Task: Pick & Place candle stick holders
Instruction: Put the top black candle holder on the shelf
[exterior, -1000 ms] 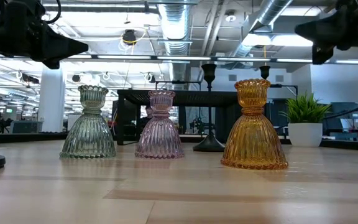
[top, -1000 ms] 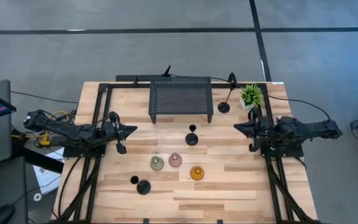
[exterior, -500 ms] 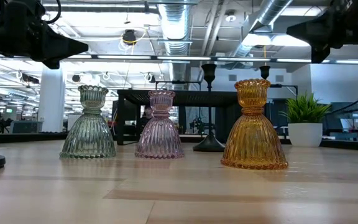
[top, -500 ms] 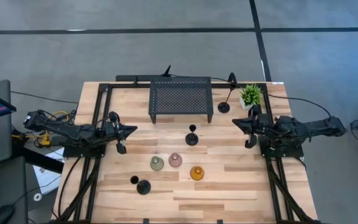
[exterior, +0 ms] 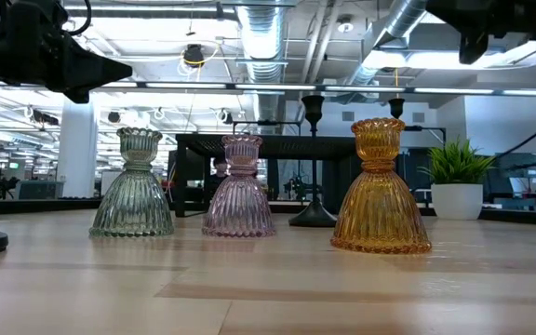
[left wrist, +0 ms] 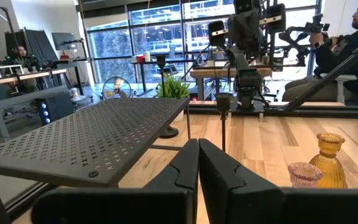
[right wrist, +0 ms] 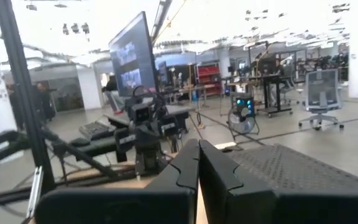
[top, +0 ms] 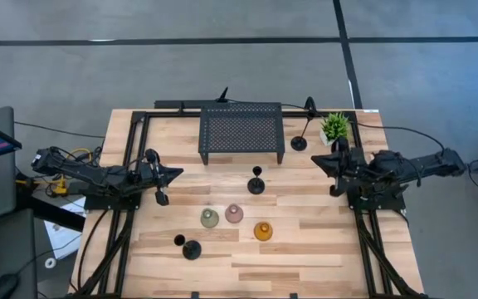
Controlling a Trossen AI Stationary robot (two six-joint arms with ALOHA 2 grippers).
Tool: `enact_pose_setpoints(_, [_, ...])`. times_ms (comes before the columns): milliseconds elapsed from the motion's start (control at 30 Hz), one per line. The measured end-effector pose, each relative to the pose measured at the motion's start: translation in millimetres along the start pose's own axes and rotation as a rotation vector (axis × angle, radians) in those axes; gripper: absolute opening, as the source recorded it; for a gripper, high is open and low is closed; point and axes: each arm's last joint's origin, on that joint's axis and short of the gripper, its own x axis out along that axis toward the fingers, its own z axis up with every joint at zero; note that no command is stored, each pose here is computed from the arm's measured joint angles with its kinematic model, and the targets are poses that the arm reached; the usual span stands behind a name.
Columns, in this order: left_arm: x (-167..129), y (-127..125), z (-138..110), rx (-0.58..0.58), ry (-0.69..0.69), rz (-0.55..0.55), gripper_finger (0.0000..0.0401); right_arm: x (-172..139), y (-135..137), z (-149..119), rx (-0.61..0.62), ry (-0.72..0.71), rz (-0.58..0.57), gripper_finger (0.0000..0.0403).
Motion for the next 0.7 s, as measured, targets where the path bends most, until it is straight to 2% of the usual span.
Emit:
enact_pose_setpoints(167, [0,0,0,-0.012,-0.001,0.0,0.0011,4,3,-4,-0.013,0.037,0.01,0.0])
enact_pose_setpoints(367, [0,0,0,-0.12,0.0,0.0,0.0011,9,5,-11,-0.029,0.086,0.007,0.0])
enact_pose_setpoints(433, [1,-1,-1,-0.138,0.007,-0.001,0.0011,11,6,-14,-0.002,0.102,0.005,0.0])
enact_pose_setpoints(533, [2,-2,-3,-0.125,0.029,-0.003,0.0011,14,7,-18,0.029,0.136,0.0,0.0])
enact_pose_setpoints(700, [4,-4,-7,-0.101,0.064,-0.005,0.0011,18,8,-27,-0.045,0.203,-0.005,0.0])
